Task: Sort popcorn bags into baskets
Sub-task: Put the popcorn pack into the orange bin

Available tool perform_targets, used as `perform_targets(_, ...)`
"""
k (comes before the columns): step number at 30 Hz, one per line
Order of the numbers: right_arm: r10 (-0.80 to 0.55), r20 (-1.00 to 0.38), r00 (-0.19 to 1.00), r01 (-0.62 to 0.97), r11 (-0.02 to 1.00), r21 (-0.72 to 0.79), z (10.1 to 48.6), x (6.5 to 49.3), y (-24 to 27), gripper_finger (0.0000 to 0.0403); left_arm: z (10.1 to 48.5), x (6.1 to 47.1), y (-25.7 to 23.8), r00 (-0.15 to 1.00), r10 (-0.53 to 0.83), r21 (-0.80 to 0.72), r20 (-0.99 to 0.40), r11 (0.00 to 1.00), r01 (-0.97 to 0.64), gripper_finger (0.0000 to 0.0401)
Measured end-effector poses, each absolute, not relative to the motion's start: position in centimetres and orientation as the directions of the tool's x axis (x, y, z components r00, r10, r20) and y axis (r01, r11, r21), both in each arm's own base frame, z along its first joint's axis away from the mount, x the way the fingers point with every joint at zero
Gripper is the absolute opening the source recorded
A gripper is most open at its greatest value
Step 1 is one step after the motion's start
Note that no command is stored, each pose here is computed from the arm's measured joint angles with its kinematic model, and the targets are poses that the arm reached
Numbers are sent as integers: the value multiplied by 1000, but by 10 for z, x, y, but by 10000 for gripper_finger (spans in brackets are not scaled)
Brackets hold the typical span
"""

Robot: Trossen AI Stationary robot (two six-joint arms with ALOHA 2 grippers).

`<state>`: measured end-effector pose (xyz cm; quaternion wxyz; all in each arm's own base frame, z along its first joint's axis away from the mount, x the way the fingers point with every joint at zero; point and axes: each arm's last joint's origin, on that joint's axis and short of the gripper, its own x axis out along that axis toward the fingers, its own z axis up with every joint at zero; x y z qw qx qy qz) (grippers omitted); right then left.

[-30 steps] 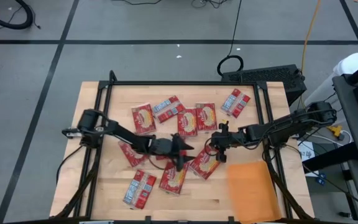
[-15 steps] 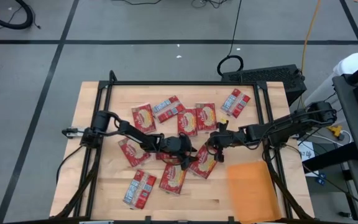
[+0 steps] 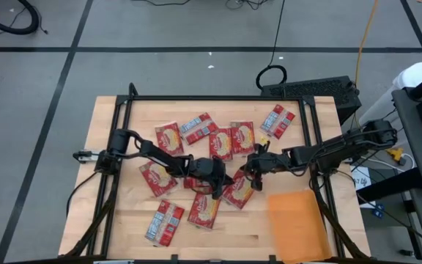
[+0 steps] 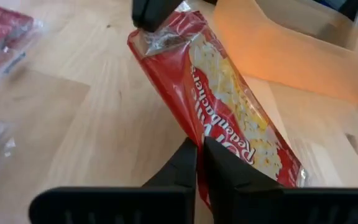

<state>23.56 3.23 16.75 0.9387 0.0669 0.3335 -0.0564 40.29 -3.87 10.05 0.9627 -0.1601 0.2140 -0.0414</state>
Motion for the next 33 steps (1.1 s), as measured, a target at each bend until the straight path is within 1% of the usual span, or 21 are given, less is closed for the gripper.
perform_targets(3,-57,-609,791,178,974,141,175,233,32,16,106,403,-35,907,-166,-301,-386,952,46,21)
perform_targets(5,-47,-594,803,188,966,178,183,228,32,34,110,403,-34,912,-176,-280,-372,957,70,12)
perform_targets(10,1,-586,810,218,928,303,201,209,30,97,127,400,-34,913,-176,-196,-368,974,109,12)
perform_targets(14,-1,-612,791,287,883,370,219,196,28,148,147,394,-37,908,-176,-118,-381,983,141,11)
perform_targets(16,18,-633,774,308,863,401,228,193,28,168,157,392,-38,912,-162,-80,-377,987,142,8)
perform_targets(19,69,-614,786,274,852,447,240,196,30,187,167,388,-42,916,-148,-47,-373,989,141,8)
perform_targets(23,88,-621,779,253,862,440,242,205,34,193,172,387,-49,920,-148,-26,-362,988,149,16)
perform_targets(28,93,-683,725,263,879,398,227,218,43,191,171,385,-55,912,-154,-18,-380,987,160,9)
perform_targets(31,96,-714,693,262,889,374,216,224,47,173,170,384,-58,910,-159,-18,-384,986,165,8)
perform_targets(33,100,-732,673,261,895,362,210,227,51,151,170,384,-58,911,-153,-16,-384,987,159,14)
